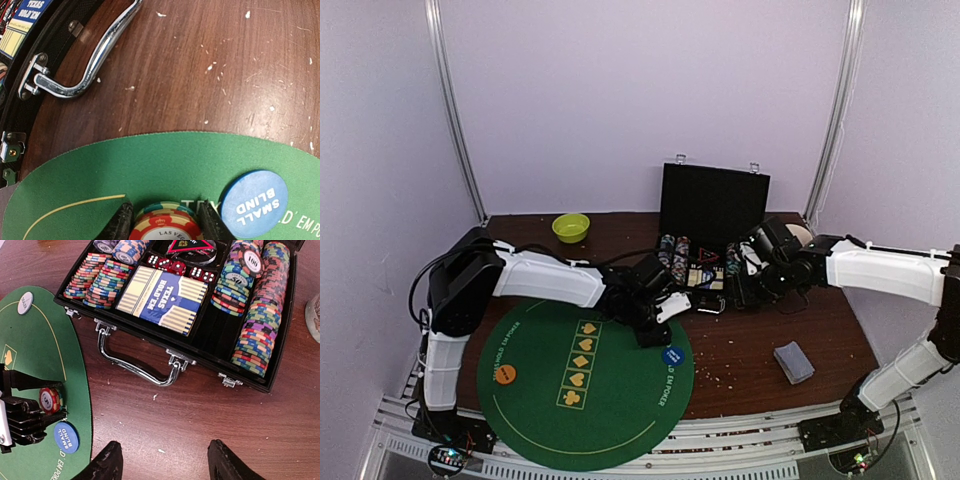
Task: Distribute texas hold em gaming equipment
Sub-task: Place the poker chips pile at the small blind area, then pick up the pile of poker chips from the chip case.
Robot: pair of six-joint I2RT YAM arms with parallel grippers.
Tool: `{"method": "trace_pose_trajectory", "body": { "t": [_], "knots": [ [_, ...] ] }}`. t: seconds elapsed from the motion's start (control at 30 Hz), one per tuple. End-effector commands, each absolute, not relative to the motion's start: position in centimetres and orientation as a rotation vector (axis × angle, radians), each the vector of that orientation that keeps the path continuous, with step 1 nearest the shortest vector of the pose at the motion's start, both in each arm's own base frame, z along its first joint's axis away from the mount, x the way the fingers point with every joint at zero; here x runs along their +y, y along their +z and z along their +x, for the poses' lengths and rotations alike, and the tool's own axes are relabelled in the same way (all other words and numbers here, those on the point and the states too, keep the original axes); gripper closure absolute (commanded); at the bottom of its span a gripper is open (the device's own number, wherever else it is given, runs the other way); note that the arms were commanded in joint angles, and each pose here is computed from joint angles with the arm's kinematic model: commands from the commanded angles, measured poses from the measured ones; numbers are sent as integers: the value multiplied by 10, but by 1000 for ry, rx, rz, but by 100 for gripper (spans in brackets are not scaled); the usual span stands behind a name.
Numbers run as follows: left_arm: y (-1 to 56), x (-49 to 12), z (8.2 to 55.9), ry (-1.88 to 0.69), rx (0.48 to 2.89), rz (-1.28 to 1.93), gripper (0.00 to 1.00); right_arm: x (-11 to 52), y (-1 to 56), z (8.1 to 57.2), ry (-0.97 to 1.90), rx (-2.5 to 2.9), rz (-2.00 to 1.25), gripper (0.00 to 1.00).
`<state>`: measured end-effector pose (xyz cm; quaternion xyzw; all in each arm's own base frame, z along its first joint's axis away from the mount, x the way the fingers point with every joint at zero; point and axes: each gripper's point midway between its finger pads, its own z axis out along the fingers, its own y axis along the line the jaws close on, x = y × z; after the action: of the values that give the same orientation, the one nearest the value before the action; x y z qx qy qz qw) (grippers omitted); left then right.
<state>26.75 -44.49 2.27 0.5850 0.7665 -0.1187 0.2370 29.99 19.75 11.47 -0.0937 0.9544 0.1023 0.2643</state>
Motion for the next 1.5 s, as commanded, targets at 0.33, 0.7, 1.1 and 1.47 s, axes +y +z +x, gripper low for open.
{"method": "trace_pose_trajectory", "body": {
  "t": [0.33,0.7,1.1,1.47],
  "knots": [
    [20,-440,287,-328,2126,1525,45,191,162,322,248,2470,-390,38],
    [67,-460,283,-501,1992,1479,34,187,170,341,221,2464,-483,38],
    [147,-431,300,-740,1931,1266,31,186,178,370,-44,2128,-1208,35],
    [198,-323,327,-637,1908,1009,22,175,112,404,-139,1981,-1765,34]
  ]
}}
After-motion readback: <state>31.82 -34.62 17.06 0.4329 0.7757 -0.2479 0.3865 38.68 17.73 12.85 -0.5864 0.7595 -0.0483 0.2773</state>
